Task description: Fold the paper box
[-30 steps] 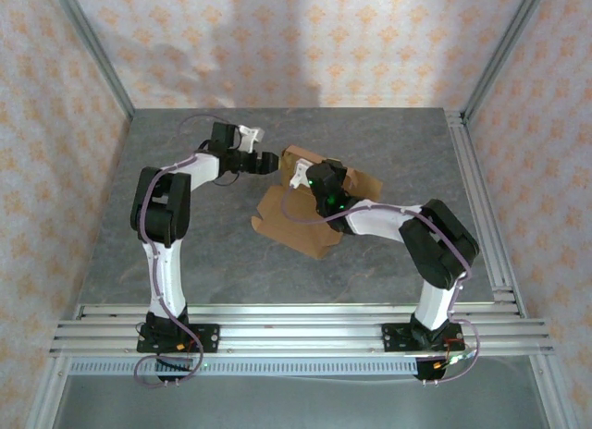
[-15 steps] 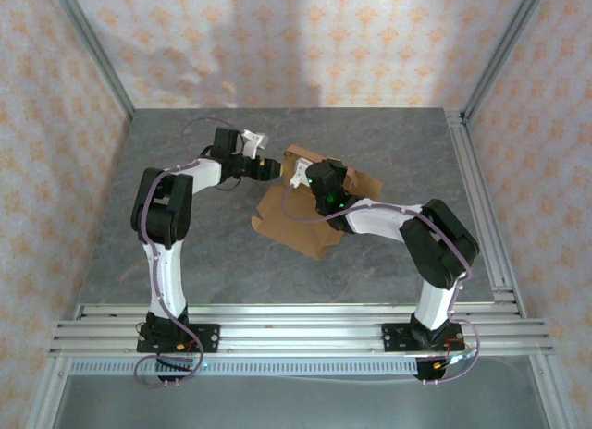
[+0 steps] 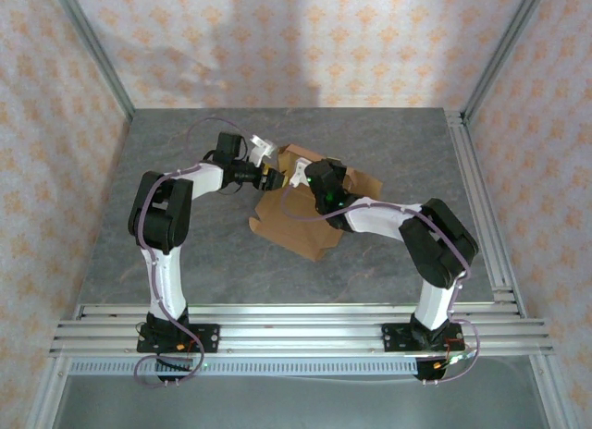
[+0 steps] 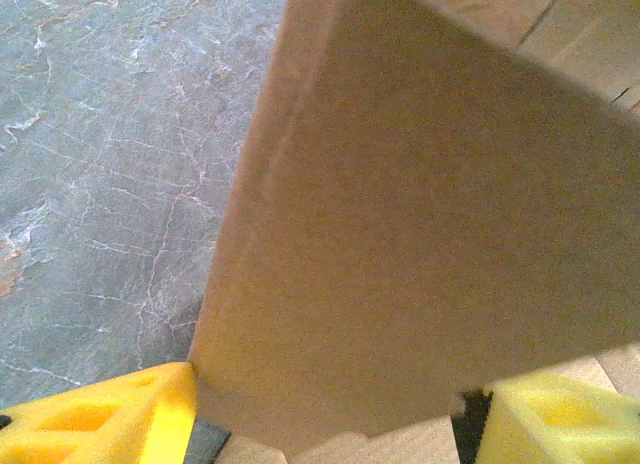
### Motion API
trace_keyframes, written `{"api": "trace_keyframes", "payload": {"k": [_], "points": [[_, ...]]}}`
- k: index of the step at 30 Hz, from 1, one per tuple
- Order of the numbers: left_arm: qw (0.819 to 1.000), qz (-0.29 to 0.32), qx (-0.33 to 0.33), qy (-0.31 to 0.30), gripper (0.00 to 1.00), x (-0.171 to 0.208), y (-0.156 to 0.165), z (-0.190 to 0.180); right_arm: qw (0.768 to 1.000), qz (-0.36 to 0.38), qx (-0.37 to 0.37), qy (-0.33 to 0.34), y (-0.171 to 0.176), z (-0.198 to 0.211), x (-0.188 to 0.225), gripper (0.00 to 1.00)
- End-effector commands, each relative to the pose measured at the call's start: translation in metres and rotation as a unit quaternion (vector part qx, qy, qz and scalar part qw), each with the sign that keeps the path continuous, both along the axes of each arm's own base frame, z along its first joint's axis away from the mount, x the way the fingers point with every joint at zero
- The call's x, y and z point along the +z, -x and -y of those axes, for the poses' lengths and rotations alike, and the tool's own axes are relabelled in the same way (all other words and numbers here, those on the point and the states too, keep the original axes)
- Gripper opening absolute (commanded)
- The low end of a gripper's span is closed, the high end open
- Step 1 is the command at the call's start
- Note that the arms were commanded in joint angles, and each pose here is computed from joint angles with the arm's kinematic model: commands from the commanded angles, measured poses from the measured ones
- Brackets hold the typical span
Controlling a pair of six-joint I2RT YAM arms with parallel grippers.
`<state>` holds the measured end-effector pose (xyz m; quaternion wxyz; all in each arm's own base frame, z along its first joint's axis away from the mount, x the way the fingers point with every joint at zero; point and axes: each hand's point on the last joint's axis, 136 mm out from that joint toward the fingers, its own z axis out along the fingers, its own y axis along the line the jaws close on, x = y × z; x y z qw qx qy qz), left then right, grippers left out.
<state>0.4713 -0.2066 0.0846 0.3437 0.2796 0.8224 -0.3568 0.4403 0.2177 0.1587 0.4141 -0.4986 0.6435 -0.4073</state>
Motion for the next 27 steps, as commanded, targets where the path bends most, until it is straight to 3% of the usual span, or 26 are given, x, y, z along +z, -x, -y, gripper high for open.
{"api": "trace_keyframes", "payload": {"k": [1,6,16,21,27], "points": [[0.999,0.024,-0.024,0.0,0.68,0.014,-0.007,0.005,1.0,-0.013,0.002,0.0,-0.002,-0.003,-0.005,0.0],[0.998,0.032,-0.05,0.009,0.7,0.024,0.004,0.008,1.0,-0.014,-0.004,0.003,-0.001,0.0,-0.006,0.0],[0.995,0.071,-0.008,0.063,0.74,0.057,0.003,-0.015,1.0,-0.02,-0.006,0.005,0.0,0.002,-0.009,0.0],[0.996,0.064,0.015,0.058,0.74,0.068,-0.003,-0.026,1.0,-0.019,-0.008,0.005,0.0,0.004,-0.008,0.0],[0.996,0.065,0.061,0.005,0.7,0.077,-0.009,-0.066,1.0,-0.018,-0.008,0.003,0.0,0.005,-0.007,0.0]]}}
